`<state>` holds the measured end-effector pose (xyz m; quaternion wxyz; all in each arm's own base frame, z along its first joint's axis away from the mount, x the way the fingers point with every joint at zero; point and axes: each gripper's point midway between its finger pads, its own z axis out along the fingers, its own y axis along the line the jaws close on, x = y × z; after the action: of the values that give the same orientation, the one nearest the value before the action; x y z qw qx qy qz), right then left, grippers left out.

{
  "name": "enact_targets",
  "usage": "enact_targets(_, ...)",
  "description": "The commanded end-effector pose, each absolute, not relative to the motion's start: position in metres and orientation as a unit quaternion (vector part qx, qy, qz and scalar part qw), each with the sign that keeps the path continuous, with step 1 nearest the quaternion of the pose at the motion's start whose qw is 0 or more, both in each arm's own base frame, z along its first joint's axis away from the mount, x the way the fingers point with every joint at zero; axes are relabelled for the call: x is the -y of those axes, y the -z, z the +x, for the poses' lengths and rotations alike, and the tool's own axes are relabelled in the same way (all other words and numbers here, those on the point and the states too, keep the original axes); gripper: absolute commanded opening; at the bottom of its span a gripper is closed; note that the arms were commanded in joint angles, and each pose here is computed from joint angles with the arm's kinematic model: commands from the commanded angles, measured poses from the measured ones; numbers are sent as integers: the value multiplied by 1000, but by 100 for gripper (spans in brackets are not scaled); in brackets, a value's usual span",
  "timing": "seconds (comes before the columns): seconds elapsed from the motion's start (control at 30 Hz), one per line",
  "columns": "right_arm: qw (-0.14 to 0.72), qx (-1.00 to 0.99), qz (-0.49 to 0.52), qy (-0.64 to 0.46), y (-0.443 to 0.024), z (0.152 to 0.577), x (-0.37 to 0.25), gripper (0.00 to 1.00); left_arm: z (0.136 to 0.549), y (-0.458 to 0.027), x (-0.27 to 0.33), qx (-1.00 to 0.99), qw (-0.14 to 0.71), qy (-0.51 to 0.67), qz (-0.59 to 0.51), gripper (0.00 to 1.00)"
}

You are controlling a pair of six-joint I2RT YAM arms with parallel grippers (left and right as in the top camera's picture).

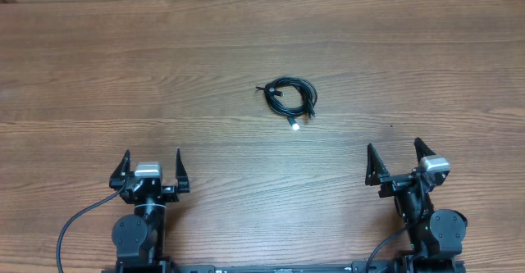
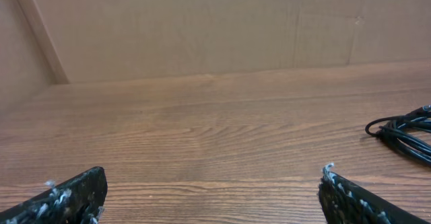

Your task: Untangle cables

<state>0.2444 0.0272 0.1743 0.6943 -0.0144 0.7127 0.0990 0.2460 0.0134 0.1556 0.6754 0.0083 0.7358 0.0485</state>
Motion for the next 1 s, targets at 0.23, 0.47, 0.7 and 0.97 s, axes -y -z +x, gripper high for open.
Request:
enact_targets(0.23,696,-711,-10,-100,-173,244,-26,100,246,-156,-12,-734,677,-45,10,100)
enact_targets(0.47,679,-708,27,-190,-174,242,-39,100,246,-156,-12,-734,678,-45,10,100)
enact_targets(0.7,664,-704,78,-237,-175,242,-39,100,246,-156,-5,-734,679,2,-10,100)
enact_targets(0.97,646,-698,-31,-306,-188,225,-79,100,238,-167,28,-746,659,84,44,100)
